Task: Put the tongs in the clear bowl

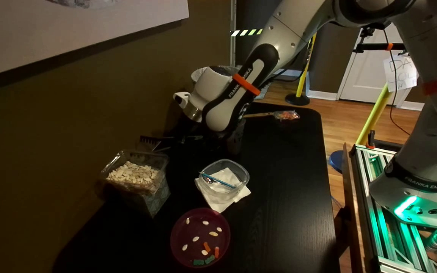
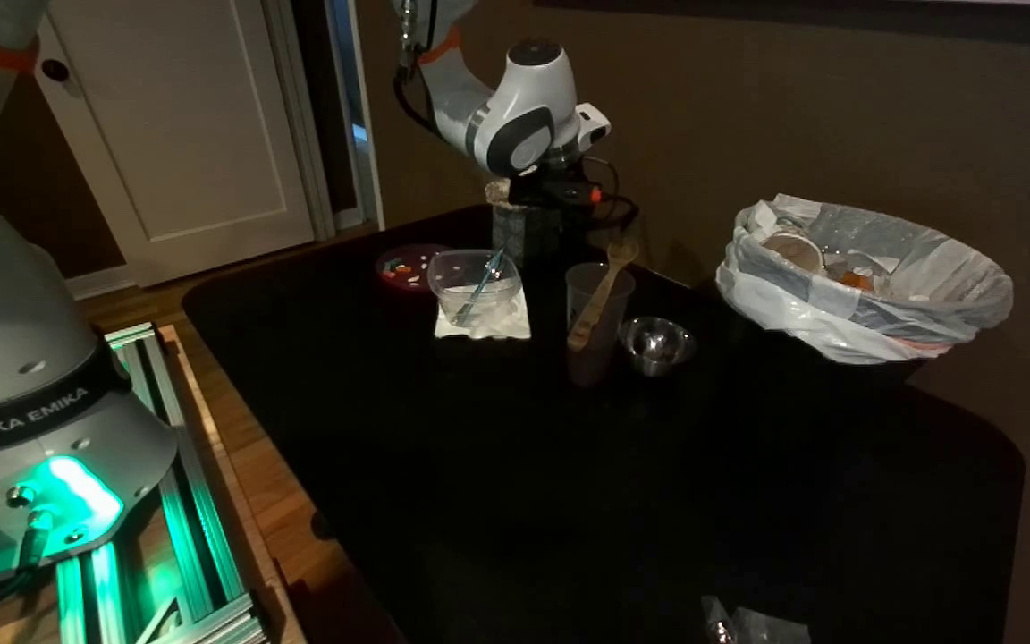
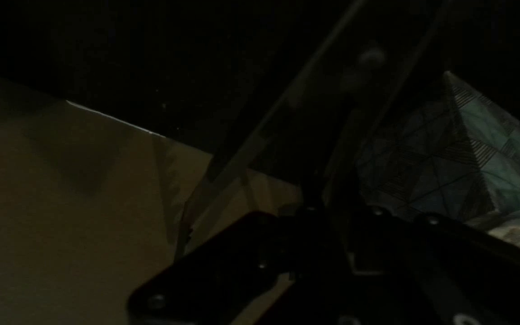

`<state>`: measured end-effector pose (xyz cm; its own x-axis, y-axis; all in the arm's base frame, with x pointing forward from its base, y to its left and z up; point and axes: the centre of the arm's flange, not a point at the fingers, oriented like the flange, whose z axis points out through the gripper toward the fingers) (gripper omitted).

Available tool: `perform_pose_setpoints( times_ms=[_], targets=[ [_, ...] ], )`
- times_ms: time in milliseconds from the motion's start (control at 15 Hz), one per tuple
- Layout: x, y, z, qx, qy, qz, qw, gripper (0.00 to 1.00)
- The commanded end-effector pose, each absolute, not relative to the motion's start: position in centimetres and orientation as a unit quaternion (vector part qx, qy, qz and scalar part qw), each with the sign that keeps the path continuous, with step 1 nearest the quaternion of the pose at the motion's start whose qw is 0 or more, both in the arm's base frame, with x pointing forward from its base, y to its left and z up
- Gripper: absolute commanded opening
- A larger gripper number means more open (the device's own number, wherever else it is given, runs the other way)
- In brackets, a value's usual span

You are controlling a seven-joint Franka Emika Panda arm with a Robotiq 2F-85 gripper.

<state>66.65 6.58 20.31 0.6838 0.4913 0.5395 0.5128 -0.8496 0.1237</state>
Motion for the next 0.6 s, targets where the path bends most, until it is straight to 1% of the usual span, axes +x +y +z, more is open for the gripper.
perform_pose_setpoints(
  times_ms=[0,200,333,400,533],
  targets=[
    [62.6,5.2,20.9,-0.919,-0.273,-0.284,0.033,0.03],
    [60.7,3.5,20.6,-0.917,-0.253,-0.306,0.036,0.03],
    [60.9,3.0,20.1,-0.914,-0.257,-0.313,0.032,0.03],
    [62.3,3.7,19.8,-0.917,-0.253,-0.306,0.032,0.14],
    [61.9,3.1,19.5,-0.918,-0.251,-0.306,0.031,0.14]
  ],
)
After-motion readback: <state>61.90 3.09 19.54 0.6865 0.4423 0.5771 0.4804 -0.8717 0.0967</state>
